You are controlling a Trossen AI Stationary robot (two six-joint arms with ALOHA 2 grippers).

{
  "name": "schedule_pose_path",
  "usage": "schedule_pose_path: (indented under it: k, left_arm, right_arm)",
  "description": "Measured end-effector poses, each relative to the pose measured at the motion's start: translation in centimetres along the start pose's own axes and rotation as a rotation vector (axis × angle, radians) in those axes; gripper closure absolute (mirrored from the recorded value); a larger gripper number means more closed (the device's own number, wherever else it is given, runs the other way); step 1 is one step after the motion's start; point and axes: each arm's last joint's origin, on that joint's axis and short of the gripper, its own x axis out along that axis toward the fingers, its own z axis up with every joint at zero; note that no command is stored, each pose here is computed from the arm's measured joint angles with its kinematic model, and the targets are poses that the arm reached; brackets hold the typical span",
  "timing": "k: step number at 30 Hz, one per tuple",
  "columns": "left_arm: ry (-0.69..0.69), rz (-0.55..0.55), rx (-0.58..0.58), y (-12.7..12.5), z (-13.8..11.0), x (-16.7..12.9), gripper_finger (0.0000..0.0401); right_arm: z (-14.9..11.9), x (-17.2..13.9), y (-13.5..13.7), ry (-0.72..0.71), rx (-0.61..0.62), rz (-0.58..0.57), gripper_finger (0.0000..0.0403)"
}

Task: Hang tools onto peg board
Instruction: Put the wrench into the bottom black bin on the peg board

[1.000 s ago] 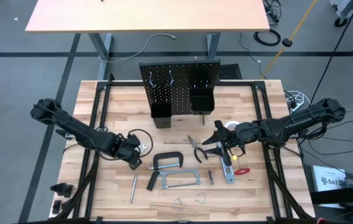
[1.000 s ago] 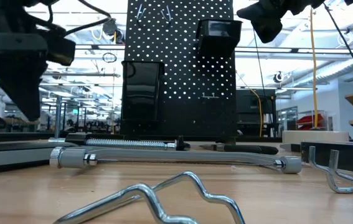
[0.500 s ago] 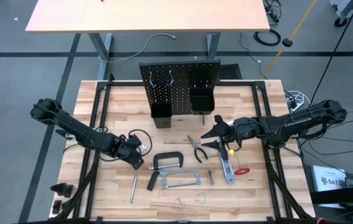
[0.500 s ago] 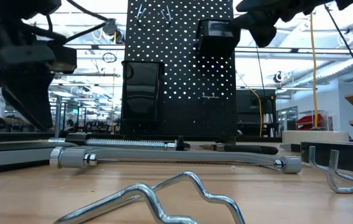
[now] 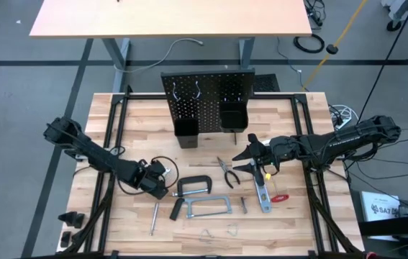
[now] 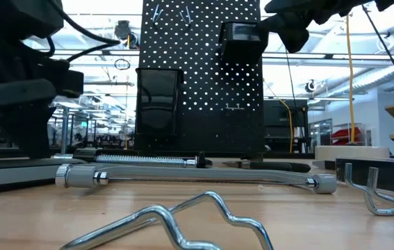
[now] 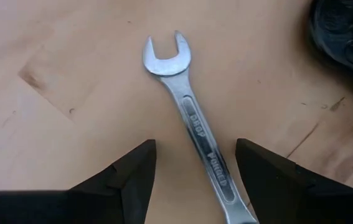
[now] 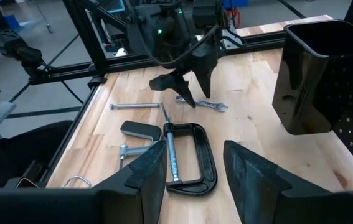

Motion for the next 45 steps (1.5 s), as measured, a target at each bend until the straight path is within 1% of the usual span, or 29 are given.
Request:
schedule_pose_path:
  k: [8,11,13,22,28,31,35,39,45]
  left_arm:
    - [0.006,0.02,0.006,0.0,-0.1,0.4,0.0175]
    - [0.018,0.017,0.007,0.0,-0.2,0.4,0.0186]
    - [0.021,0.018,0.009,0.0,-0.2,0.4,0.0204]
    - [0.031,0.007,0.041,-0.1,-0.2,0.5,0.031]
    - [0.035,0.002,0.041,-0.1,-0.2,0.5,0.0364]
    - [0.036,-0.004,0.063,-0.2,-0.1,0.3,0.0384]
    - [0.023,-0.03,0.088,-0.5,0.3,-0.5,0.039]
    - [-0.007,-0.094,0.107,-1.1,0.9,-1.8,0.0391]
    - [-0.05,-0.124,0.106,-1.2,1.4,-2.9,0.0399]
  right_arm:
    - [0.0,0.0,0.0,-0.001,0.0,-0.001,0.025]
    - [0.0,0.0,0.0,-0.001,0.0,-0.001,0.025]
    - [0.0,0.0,0.0,-0.001,0.0,-0.001,0.025]
    - [0.0,0.0,0.0,-0.001,0.0,-0.001,0.025]
    - [0.0,0.0,0.0,-0.001,0.0,-0.001,0.025]
    - [0.0,0.0,0.0,-0.001,0.0,-0.001,0.025]
    - [0.0,0.0,0.0,-0.001,0.0,-0.001,0.025]
    - [0.0,0.0,0.0,-0.001,0.0,-0.001,0.025]
    - [0.0,0.0,0.0,0.002,0.0,-0.002,0.025]
